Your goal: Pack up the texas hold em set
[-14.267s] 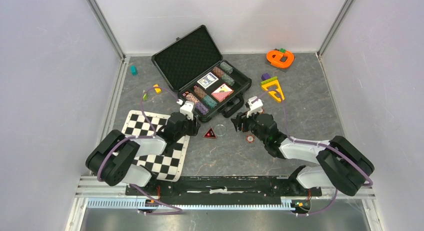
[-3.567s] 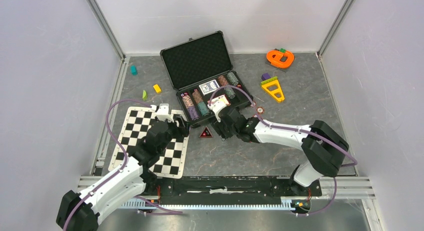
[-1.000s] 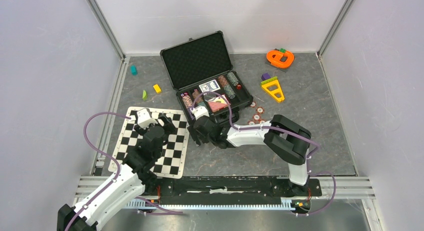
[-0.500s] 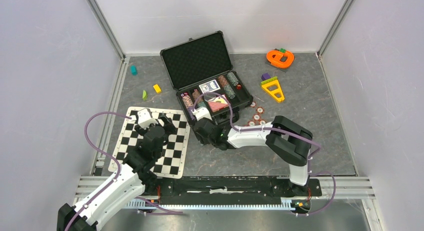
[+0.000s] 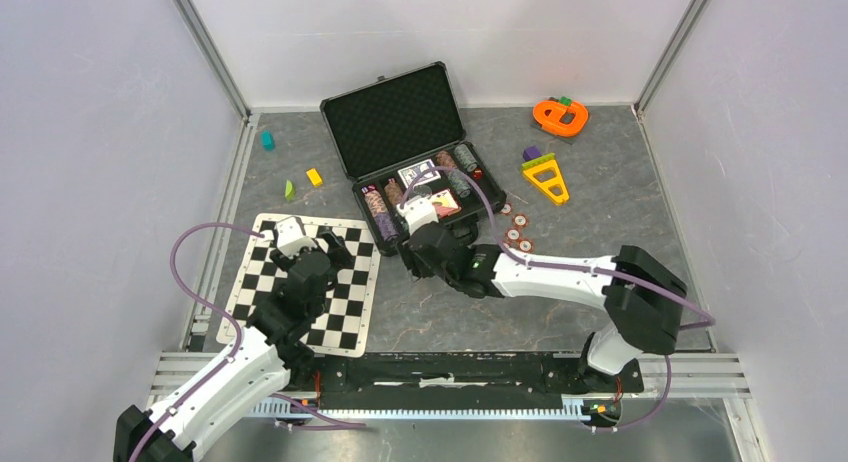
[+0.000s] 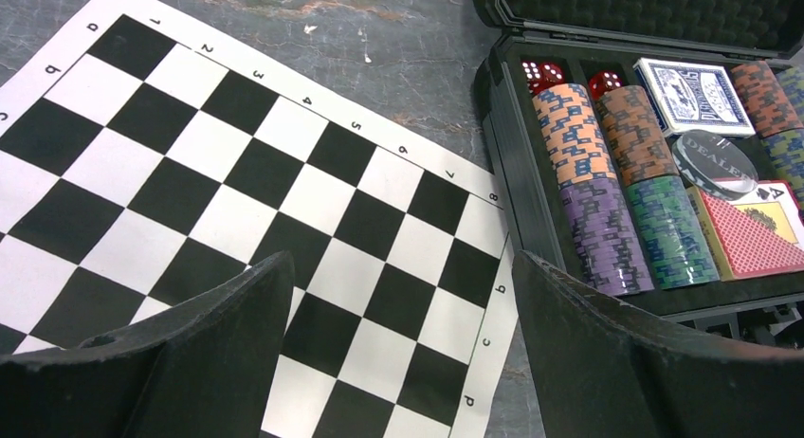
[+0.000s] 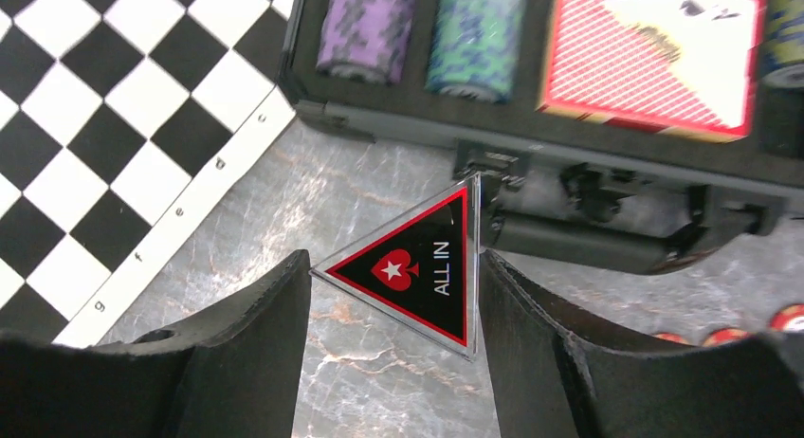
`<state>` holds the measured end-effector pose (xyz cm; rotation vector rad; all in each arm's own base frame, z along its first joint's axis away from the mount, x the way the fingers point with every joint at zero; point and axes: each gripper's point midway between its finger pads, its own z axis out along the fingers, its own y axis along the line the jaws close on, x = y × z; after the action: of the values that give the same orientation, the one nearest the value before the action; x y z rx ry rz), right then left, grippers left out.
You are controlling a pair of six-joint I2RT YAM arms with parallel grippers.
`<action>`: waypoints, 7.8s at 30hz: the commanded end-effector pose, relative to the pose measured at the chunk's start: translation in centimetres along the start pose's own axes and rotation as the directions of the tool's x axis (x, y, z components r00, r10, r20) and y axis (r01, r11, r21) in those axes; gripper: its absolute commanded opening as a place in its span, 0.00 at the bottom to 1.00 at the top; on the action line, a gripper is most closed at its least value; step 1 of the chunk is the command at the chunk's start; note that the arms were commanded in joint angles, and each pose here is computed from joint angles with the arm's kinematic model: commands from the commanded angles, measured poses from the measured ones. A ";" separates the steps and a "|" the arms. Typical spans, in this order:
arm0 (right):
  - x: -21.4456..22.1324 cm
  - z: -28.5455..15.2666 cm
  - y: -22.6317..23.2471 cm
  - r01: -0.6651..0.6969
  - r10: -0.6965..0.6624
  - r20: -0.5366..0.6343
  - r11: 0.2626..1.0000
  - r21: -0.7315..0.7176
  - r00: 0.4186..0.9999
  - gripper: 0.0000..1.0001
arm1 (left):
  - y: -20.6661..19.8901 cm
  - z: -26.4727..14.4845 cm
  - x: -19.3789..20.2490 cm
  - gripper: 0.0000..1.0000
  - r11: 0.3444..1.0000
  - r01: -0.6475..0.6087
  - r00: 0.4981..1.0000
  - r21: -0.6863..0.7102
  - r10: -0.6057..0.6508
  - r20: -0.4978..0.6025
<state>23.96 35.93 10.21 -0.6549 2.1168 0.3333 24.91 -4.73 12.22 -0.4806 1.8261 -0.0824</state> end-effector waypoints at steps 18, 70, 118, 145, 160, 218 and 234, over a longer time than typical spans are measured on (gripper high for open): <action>-15.3 6.6 -13.4 -0.100 0.076 0.115 0.969 0.225 0.990 0.98 | -1.0 0.2 -0.3 0.90 0.999 0.022 1.000 0.028 -0.023 0.012; -1.4 9.7 -25.5 -0.020 0.028 -0.076 0.995 0.101 0.997 0.63 | -6.5 -0.4 3.3 0.90 0.945 -0.067 0.979 0.320 0.123 -0.160; 3.9 2.3 -26.2 -0.065 0.132 -0.389 0.981 0.182 0.912 0.73 | -7.0 -0.6 3.5 0.90 0.938 -0.054 0.977 0.344 0.121 -0.176; 9.6 3.9 -24.6 -0.044 0.065 -0.568 0.998 0.051 0.820 0.59 | -7.4 -0.7 3.0 0.90 0.934 -0.038 0.982 0.356 0.101 -0.161; 10.4 2.8 -25.3 -0.030 0.091 -0.593 0.993 0.112 0.800 0.47 | -7.2 -0.8 2.8 0.90 0.935 -0.038 0.983 0.353 0.098 -0.153; 8.2 2.1 -29.6 -0.164 0.288 -0.469 0.943 0.289 0.835 0.69 | -7.4 -0.8 2.9 0.90 0.933 -0.035 0.982 0.358 0.098 -0.159; 8.2 1.8 -29.3 -0.197 0.333 -0.492 0.931 0.309 0.804 0.46 | -7.3 -0.9 2.7 0.91 0.933 -0.032 0.984 0.358 0.092 -0.153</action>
<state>37.84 9.88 1.67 -0.3493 2.7421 0.0261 24.97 -12.09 10.48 -0.1814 1.9895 -0.3888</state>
